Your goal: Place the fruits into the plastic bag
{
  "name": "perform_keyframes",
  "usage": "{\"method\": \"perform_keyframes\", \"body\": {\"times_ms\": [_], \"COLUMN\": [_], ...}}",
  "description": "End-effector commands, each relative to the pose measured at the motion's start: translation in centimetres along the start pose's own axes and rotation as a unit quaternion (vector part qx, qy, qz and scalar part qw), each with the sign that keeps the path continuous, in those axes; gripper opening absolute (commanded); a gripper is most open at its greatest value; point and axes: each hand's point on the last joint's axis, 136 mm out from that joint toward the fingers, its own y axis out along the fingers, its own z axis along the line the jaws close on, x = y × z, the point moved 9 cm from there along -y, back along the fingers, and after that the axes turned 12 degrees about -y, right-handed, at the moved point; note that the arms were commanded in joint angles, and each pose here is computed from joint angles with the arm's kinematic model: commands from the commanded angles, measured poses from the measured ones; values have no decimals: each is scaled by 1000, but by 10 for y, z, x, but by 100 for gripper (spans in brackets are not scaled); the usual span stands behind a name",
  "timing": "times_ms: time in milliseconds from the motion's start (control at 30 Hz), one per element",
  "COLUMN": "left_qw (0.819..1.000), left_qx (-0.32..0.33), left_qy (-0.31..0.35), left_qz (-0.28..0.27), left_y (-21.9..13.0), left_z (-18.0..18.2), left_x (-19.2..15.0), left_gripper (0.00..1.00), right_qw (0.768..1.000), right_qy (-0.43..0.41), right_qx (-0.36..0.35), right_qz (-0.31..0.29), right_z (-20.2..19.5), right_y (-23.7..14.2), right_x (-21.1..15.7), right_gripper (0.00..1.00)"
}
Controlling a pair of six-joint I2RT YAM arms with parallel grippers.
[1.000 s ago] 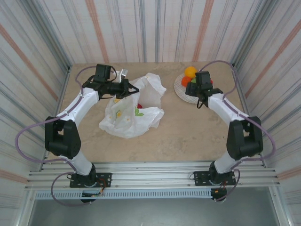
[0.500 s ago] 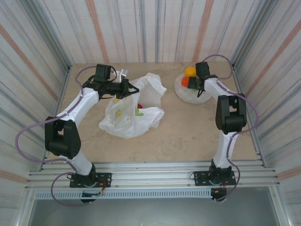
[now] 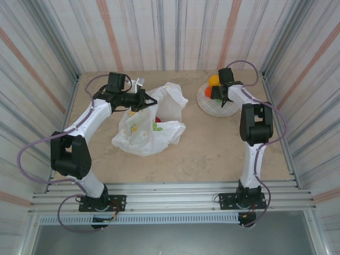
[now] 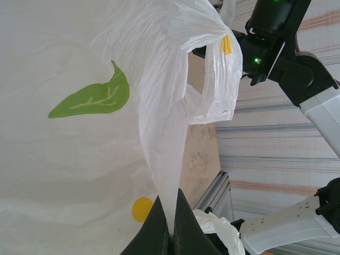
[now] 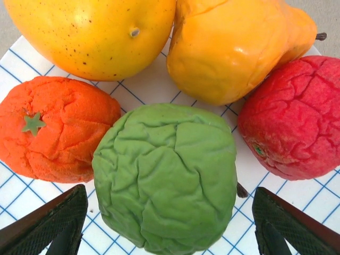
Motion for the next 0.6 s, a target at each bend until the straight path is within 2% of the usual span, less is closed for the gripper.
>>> {"method": "perform_keyframes", "body": {"times_ms": [0,433,567], "left_qw": [1000,1000,1000], "left_qx": [-4,-5,-5], "left_qy": [-8,-10,-10], "left_qz": [1,3,2], "left_y": [-4,-4,-4], "left_z": [1,2,2], "left_x": [0,0,1], "left_gripper": [0,0,0], "right_qw": [1000,999,999], "right_qy": [-22,-28,-29], "right_qx": [-14,-15,-16], "right_qz": [14,28,28], "right_z": [-2,-2,-3], "right_y": [6,13,13], "right_x": [1,5,6], "right_gripper": [79,76,71]}}
